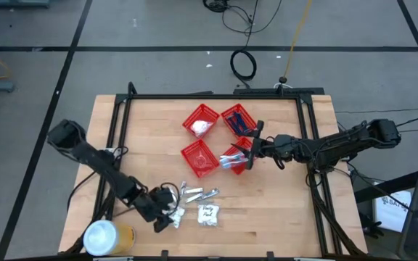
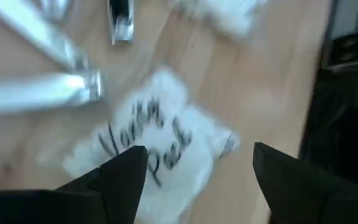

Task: Pick & Place Travel size toiletries
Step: Put the transparent cotton pack into the top left red bin

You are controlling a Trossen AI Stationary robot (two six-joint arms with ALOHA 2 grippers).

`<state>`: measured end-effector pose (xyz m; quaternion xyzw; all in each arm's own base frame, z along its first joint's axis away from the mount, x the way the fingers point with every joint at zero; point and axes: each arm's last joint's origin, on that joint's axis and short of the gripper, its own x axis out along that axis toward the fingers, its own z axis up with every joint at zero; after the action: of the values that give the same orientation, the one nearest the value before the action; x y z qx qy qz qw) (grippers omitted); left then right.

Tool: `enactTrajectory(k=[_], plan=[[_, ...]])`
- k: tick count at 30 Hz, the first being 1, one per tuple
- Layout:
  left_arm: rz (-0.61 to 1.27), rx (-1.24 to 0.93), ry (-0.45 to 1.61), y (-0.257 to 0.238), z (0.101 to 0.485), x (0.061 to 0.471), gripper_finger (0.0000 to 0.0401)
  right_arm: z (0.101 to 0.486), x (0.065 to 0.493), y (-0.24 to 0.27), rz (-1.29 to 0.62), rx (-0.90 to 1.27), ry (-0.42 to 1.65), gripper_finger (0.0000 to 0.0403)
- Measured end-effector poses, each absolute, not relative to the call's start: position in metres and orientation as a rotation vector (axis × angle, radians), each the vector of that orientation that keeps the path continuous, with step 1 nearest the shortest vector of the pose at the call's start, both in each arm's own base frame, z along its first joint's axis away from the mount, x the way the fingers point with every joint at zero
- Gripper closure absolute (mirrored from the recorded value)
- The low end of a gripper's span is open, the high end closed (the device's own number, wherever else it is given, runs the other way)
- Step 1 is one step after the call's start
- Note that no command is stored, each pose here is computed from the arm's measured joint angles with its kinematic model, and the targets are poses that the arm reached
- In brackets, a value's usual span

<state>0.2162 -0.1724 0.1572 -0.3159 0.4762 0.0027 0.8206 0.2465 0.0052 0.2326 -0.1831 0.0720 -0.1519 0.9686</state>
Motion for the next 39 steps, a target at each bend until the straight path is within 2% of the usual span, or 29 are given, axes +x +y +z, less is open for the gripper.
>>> enactTrajectory(k=[9, 14, 18, 22, 26, 28, 33, 39], plan=[[0.109, -0.704, 1.133, -0.178, 0.121, 0.221, 0.0148, 0.233, 0.246, 0.005, -0.309, -0.347, 0.139, 0.0234], [0.073, -0.694, 1.158, -0.178, 0.119, 0.222, 0.0176, 0.233, 0.246, 0.005, -0.309, -0.347, 0.139, 0.0234], [0.052, -0.700, 1.158, -0.178, 0.123, 0.221, 0.0229, 0.233, 0.246, 0.005, -0.309, -0.347, 0.139, 0.0235], [0.054, -0.735, 1.175, -0.177, 0.123, 0.223, 0.0302, 0.233, 0.246, 0.005, -0.309, -0.346, 0.138, 0.0236], [-0.033, -0.778, 1.226, -0.177, 0.125, 0.226, 0.0380, 0.233, 0.246, 0.005, -0.309, -0.346, 0.139, 0.0237], [-0.083, -0.797, 1.229, -0.176, 0.130, 0.227, 0.0391, 0.233, 0.247, 0.005, -0.309, -0.344, 0.139, 0.0238], [-0.161, -0.742, 1.111, -0.170, 0.152, 0.228, 0.0397, 0.233, 0.247, 0.005, -0.308, -0.344, 0.138, 0.0238], [-0.179, -0.534, 0.753, -0.145, 0.201, 0.232, 0.0398, 0.233, 0.247, 0.005, -0.308, -0.344, 0.138, 0.0238]])
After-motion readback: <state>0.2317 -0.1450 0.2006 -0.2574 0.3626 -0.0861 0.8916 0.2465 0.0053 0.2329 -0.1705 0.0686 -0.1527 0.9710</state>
